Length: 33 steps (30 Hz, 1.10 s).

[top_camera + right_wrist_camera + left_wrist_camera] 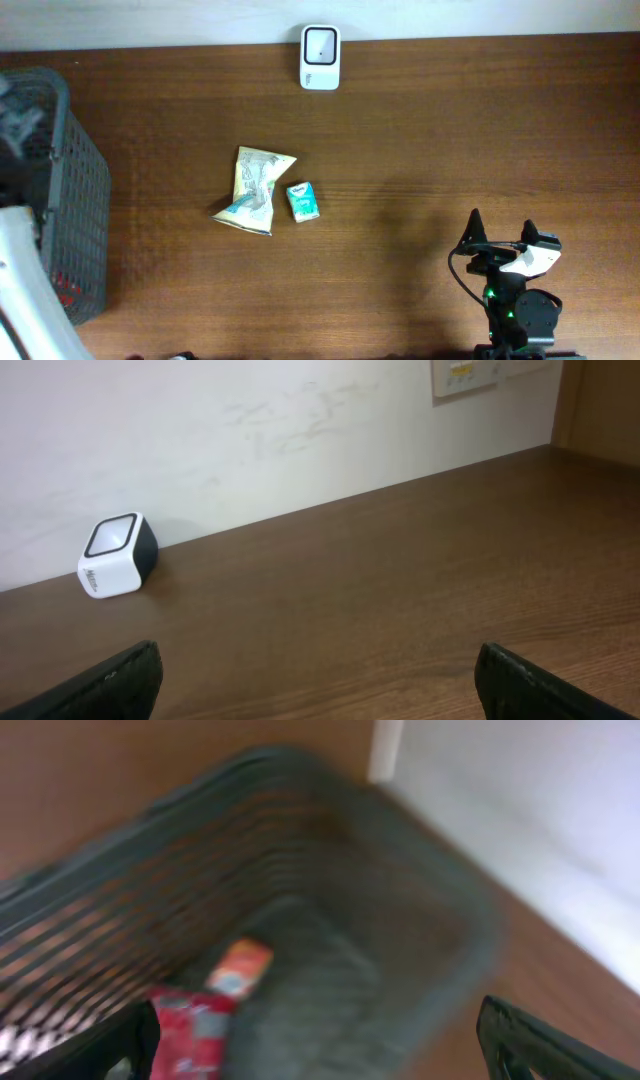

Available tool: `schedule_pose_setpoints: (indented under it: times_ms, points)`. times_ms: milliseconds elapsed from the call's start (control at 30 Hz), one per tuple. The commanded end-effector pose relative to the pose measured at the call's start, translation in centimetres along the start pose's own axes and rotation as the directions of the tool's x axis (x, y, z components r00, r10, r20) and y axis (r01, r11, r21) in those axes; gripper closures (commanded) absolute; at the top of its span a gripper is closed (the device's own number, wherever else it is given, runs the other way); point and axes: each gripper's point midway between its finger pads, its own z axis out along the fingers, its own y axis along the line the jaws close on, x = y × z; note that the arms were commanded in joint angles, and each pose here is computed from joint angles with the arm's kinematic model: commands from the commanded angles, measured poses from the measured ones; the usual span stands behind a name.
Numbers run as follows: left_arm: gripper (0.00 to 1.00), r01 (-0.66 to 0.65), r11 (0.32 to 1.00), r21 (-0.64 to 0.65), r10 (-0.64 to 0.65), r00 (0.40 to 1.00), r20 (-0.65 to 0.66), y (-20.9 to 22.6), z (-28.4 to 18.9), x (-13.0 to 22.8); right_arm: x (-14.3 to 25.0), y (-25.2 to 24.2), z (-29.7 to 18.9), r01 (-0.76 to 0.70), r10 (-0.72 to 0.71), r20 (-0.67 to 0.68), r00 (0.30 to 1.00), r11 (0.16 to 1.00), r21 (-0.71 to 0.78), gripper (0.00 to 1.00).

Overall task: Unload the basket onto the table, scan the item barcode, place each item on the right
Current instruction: 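Lift the wet-wipe bag out and drop it beside the teal pack, then grasp the orange tissue pack in the basket with the left gripper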

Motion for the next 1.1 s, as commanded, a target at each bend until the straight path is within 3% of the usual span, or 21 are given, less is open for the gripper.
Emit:
schedule_pose_setpoints:
  times_ms: [0, 167, 367, 567, 800, 1067]
  points:
    - [0.01, 0.123, 0.978, -0.171, -0.138, 0.987, -0.077, 5.4, 4.8, 1.2, 0.3, 0.1, 0.0, 0.005, -0.005, -0.007, 1.0, 1.0, -0.005, 0.01]
    - [0.01, 0.143, 0.968, -0.206, -0.19, 0.954, -0.232, 7.4, 10.2, 4.4, 0.3, 0.1, 0.0, 0.005, -0.005, -0.007, 1.0, 1.0, -0.005, 0.01]
    - [0.01, 0.036, 0.97, -0.24, -0.128, 0.916, -0.379, 7.6, 15.3, 8.3, 0.3, 0.1, 0.0, 0.005, -0.005, -0.007, 1.0, 1.0, -0.005, 0.01]
    - [0.0, -0.041, 0.963, -0.267, -0.111, 0.84, -0.53, 7.5, 19.5, 13.2, 0.3, 0.1, 0.0, 0.005, -0.005, -0.007, 1.0, 1.0, -0.005, 0.01]
    - [0.13, -0.089, 0.956, -0.278, -0.104, 0.787, -0.608, 7.5, 22.8, 16.7, 0.3, 0.1, 0.0, 0.005, -0.005, -0.007, 1.0, 1.0, -0.005, 0.01]
    - [0.27, -0.201, 0.963, -0.181, 0.039, 0.766, -0.641, 7.0, 26.2, 18.2, 0.3, 0.1, 0.0, 0.005, -0.005, -0.007, 1.0, 1.0, -0.005, 0.01]
